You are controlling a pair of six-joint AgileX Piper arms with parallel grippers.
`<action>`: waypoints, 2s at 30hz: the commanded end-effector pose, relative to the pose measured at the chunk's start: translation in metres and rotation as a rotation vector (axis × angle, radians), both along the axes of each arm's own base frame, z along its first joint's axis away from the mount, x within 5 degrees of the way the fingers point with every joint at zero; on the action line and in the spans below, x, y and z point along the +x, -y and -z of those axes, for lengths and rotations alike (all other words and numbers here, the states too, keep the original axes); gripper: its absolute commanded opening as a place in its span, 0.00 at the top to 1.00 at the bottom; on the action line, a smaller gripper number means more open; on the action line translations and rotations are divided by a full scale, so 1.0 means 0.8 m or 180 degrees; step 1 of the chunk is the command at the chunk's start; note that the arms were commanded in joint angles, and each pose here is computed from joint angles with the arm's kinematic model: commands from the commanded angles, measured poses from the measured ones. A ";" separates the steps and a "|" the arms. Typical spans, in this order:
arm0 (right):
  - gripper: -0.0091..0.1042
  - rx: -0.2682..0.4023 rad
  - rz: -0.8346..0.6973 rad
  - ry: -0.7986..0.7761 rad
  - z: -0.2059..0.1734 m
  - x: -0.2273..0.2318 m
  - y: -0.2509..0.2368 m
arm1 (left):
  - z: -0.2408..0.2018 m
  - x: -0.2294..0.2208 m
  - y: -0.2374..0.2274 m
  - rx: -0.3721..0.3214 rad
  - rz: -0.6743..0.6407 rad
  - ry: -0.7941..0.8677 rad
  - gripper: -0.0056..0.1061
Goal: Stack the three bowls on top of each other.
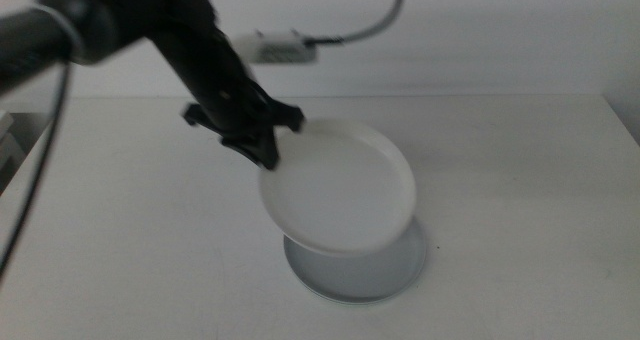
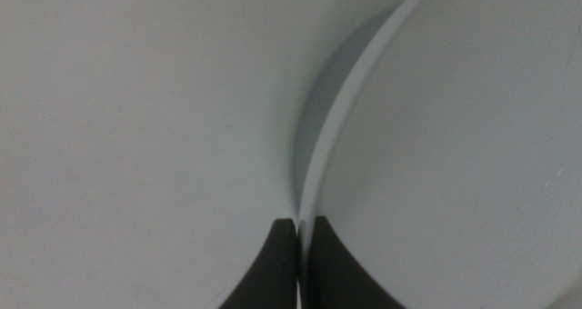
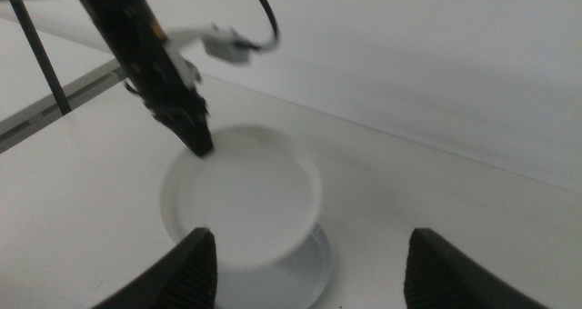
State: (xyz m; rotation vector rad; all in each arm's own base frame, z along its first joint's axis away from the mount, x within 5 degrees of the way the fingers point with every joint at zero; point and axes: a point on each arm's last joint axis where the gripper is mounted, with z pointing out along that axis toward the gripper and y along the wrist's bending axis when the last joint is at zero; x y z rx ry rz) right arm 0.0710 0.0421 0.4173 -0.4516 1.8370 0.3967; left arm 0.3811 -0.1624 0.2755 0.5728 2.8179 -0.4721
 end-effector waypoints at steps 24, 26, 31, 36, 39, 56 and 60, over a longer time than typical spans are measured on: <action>0.44 0.0115 0.0024 0.0286 -0.018 0.001 0.001 | 0.018 0.007 0.038 -0.0160 0.0097 0.0024 0.37; 0.44 0.0115 0.0024 0.0286 -0.018 0.001 0.001 | 0.005 0.005 0.036 -0.0169 0.0169 0.0126 0.22; 0.44 0.0115 0.0024 0.0286 -0.018 0.001 0.001 | -0.050 -0.006 0.022 -0.0208 0.0123 0.0315 0.14; 0.44 0.0115 0.0024 0.0286 -0.018 0.001 0.001 | -0.117 -0.029 -0.009 -0.0186 -0.0237 0.0539 0.14; 0.44 0.0115 0.0024 0.0286 -0.018 0.001 0.001 | -0.155 -0.050 -0.031 -0.0207 -0.0454 0.0743 0.14; 0.44 0.0115 0.0024 0.0286 -0.018 0.001 0.001 | -0.285 -0.178 -0.093 -0.0309 -0.0802 0.1783 0.16; 0.44 0.0115 0.0024 0.0286 -0.018 0.001 0.001 | -0.291 -0.196 -0.102 -0.0292 -0.0847 0.1907 0.16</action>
